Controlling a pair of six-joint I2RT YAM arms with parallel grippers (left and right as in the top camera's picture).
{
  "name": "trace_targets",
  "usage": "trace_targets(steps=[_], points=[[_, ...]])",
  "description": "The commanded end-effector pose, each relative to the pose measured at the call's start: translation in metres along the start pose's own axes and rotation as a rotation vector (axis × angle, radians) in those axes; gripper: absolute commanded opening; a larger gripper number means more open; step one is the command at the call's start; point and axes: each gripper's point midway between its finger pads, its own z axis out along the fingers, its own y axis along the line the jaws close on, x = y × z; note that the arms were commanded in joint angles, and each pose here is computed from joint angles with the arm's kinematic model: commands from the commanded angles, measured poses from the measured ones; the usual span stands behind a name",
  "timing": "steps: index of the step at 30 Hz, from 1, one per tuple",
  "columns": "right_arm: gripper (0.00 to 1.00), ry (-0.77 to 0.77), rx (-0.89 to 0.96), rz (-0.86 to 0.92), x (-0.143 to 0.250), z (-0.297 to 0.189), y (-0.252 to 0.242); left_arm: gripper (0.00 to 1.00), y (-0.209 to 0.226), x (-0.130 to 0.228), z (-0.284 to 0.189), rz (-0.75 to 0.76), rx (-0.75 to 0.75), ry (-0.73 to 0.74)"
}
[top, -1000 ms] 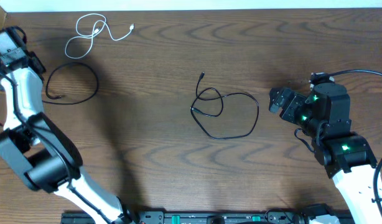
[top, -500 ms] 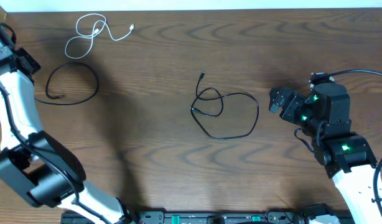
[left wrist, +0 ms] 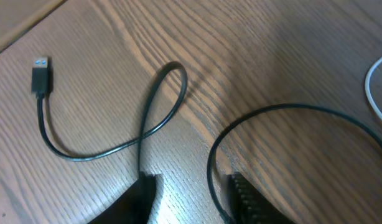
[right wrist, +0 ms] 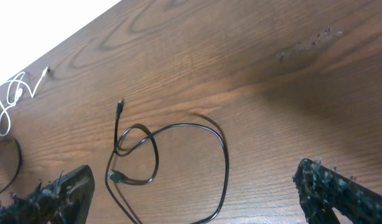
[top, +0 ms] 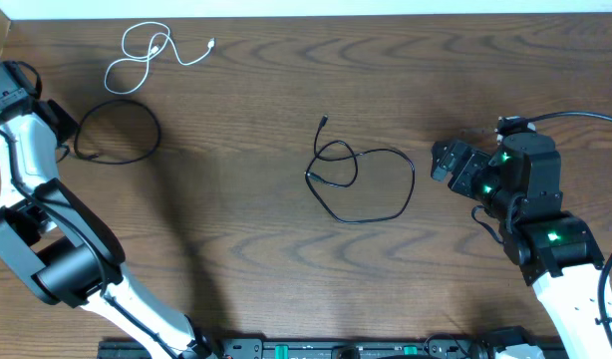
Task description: Untangle cables
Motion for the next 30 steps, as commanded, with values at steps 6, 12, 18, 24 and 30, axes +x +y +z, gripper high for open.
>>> trace_targets(steps=[6,12,18,24,30], points=[[0.99,-0.012,0.010,0.008,-0.004,-0.001,-0.002,0.08,0.001,-0.032,-0.022,-0.030,0.057,-0.109],[0.99,-0.012,0.010,0.008,-0.004,-0.001,-0.002,0.08,-0.058,-0.098,-0.136,-0.002,0.490,-0.386],[0.99,-0.012,0.010,0.008,-0.004,-0.001,-0.002,0.08,-0.063,-0.076,-0.123,0.005,0.557,-0.287],[0.99,-0.012,0.010,0.008,-0.004,-0.001,-0.002,0.08,-0.016,-0.035,-0.047,-0.091,0.457,-0.073],[0.99,-0.012,0.010,0.008,-0.004,-0.001,-0.002,0.37,0.047,-0.003,0.006,-0.216,0.365,0.069]])
